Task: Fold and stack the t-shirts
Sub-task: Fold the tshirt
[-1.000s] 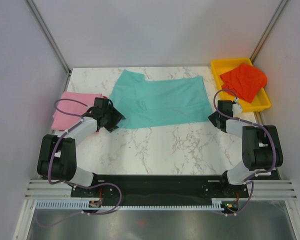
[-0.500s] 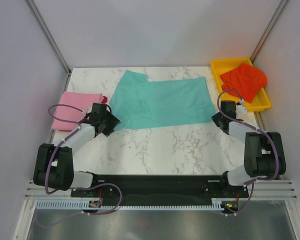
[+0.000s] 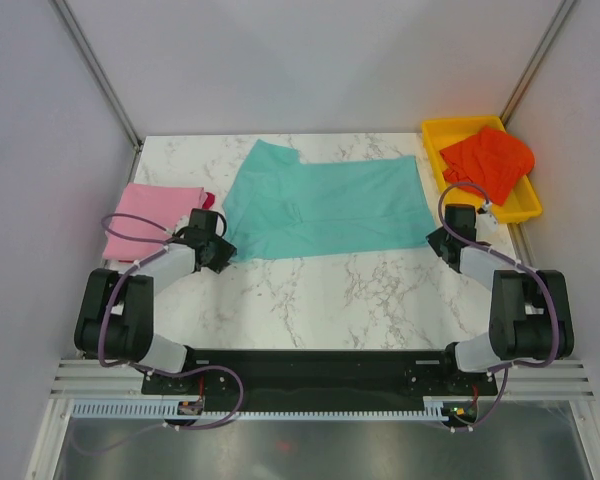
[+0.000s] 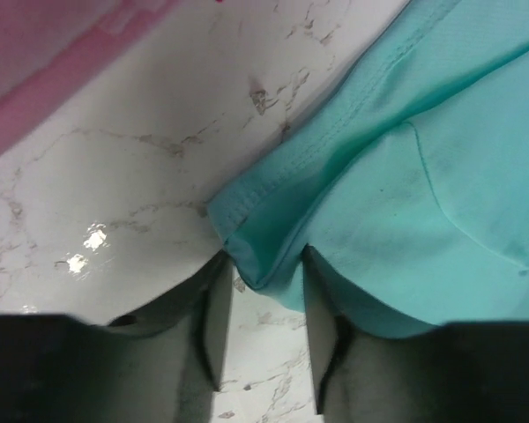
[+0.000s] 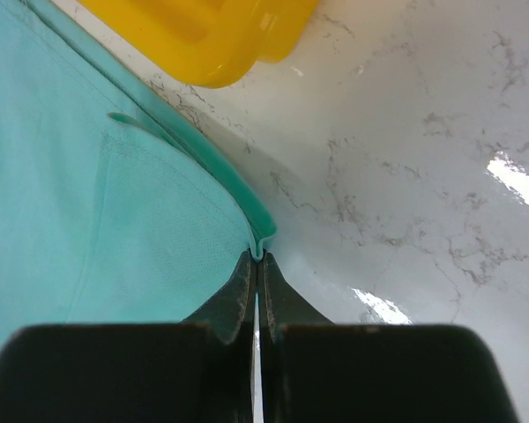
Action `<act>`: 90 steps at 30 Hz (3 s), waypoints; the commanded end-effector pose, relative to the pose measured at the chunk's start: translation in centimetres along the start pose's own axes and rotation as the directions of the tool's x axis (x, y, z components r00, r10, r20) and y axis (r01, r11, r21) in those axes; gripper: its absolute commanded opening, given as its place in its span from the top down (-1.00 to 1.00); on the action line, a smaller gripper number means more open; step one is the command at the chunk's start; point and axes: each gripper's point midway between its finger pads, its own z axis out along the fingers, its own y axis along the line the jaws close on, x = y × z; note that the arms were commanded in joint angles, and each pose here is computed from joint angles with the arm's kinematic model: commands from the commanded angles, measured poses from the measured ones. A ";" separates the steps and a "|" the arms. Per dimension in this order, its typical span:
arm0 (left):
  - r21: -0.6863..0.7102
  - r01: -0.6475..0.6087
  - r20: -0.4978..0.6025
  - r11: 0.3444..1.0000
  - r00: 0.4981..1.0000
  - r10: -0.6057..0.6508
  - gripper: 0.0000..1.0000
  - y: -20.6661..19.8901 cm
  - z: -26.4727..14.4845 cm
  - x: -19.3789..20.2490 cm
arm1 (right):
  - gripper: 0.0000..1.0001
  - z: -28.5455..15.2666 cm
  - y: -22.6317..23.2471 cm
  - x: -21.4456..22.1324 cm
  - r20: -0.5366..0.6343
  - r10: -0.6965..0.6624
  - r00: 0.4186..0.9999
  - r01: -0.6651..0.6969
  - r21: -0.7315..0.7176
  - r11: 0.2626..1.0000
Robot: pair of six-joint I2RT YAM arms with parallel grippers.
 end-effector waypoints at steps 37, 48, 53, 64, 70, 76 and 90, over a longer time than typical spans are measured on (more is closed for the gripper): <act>0.104 0.069 0.021 0.992 0.997 -0.071 -0.07 6.5 -9.8 2.7 | 0.15 -10.8 -8.9 3.4 -0.025 -0.034 0.999 0.034 0.012 0.999; 0.306 -0.157 0.098 0.939 0.986 0.133 -0.82 -1.3 -15.2 -1.0 | -0.18 -14.8 0.2 -3.1 0.093 -0.237 0.967 0.252 -0.215 0.944; 0.404 -0.230 0.155 0.885 0.971 0.182 -0.99 -7.6 -15.7 -3.6 | -0.18 -13.2 3.3 -5.0 0.105 -0.316 0.943 0.332 -0.218 0.918; 0.459 -0.351 0.274 0.816 0.930 0.246 -0.99 -19.8 -10.3 -9.4 | -0.12 -3.1 10.9 -6.6 0.071 -0.372 0.926 0.378 -0.140 0.915; 0.427 -0.364 0.265 0.828 0.926 0.271 -0.95 -24.0 -4.2 -11.2 | -0.11 1.9 14.7 -6.1 0.055 -0.380 0.923 0.384 -0.118 0.916; 0.426 -0.369 0.225 0.826 0.927 0.299 -0.91 -26.8 1.4 -11.7 | -0.09 6.3 15.0 -5.9 0.064 -0.389 0.919 0.393 -0.054 0.918; 0.405 -0.353 0.186 0.843 0.935 0.302 -0.81 -29.0 10.5 -12.4 | -0.01 10.1 14.4 -5.8 0.087 -0.404 0.911 0.403 0.023 0.915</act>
